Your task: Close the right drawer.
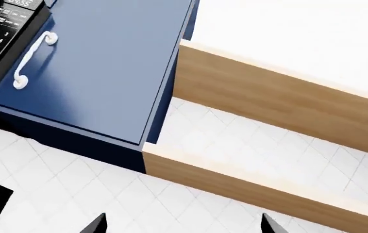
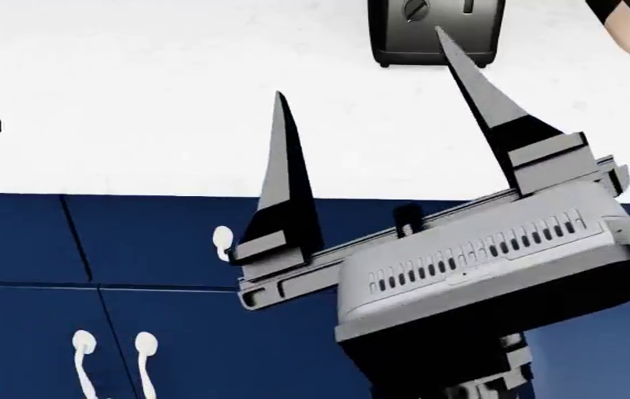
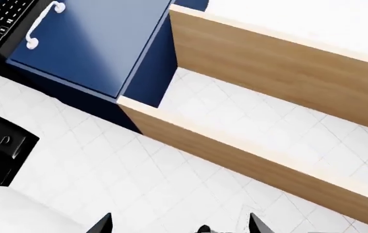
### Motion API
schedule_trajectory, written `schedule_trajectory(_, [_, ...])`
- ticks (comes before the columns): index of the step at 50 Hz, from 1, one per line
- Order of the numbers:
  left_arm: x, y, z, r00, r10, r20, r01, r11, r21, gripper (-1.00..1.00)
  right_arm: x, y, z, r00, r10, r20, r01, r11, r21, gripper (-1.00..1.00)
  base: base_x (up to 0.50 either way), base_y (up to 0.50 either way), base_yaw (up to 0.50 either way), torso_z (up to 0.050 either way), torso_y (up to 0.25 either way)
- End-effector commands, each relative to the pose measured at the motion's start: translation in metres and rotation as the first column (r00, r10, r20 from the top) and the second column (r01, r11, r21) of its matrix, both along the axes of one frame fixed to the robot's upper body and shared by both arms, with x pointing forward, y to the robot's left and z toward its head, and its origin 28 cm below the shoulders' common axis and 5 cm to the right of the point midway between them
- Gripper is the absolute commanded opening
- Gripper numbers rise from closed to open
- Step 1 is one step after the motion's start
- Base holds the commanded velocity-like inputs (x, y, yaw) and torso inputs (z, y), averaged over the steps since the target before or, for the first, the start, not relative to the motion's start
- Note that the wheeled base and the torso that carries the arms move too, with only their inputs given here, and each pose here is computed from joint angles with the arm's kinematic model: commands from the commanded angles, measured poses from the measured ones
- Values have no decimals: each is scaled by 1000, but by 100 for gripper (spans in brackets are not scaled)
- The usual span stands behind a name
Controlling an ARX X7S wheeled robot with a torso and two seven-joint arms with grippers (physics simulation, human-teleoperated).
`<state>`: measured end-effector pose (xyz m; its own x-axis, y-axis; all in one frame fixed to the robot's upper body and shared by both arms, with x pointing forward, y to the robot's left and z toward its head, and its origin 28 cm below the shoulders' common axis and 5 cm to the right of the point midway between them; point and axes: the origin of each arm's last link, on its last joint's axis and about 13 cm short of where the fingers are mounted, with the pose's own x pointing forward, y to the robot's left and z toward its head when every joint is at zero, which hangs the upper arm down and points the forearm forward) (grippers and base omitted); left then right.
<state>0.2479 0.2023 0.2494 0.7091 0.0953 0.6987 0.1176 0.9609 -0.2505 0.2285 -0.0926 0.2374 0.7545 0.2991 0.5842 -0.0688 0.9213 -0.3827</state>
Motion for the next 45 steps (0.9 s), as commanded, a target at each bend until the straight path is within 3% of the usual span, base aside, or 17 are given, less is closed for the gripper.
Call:
schedule_trajectory(1, [-27, -1, 43, 988, -40, 151, 48, 998, -48, 100, -20, 4, 34, 985, 39, 168, -30, 998, -52, 100, 0, 0, 0, 0, 0])
schedule_trajectory(9, [-26, -5, 33, 992, -59, 114, 63, 997, -35, 100, -21, 2, 31, 989, 46, 140, -44, 999, -21, 100, -29, -20, 0, 0, 0])
schedule_trajectory(18, [-24, -7, 29, 992, -72, 100, 74, 997, -18, 100, -17, 1, 28, 990, 67, 124, -68, 998, 11, 100, -392, -449, 0, 0, 0])
schedule_trajectory(45, [-29, -11, 26, 991, -90, 95, 91, 996, 0, 100, -20, -1, 23, 988, 55, 141, -56, 998, 4, 100, -343, 25, -493, 0, 0])
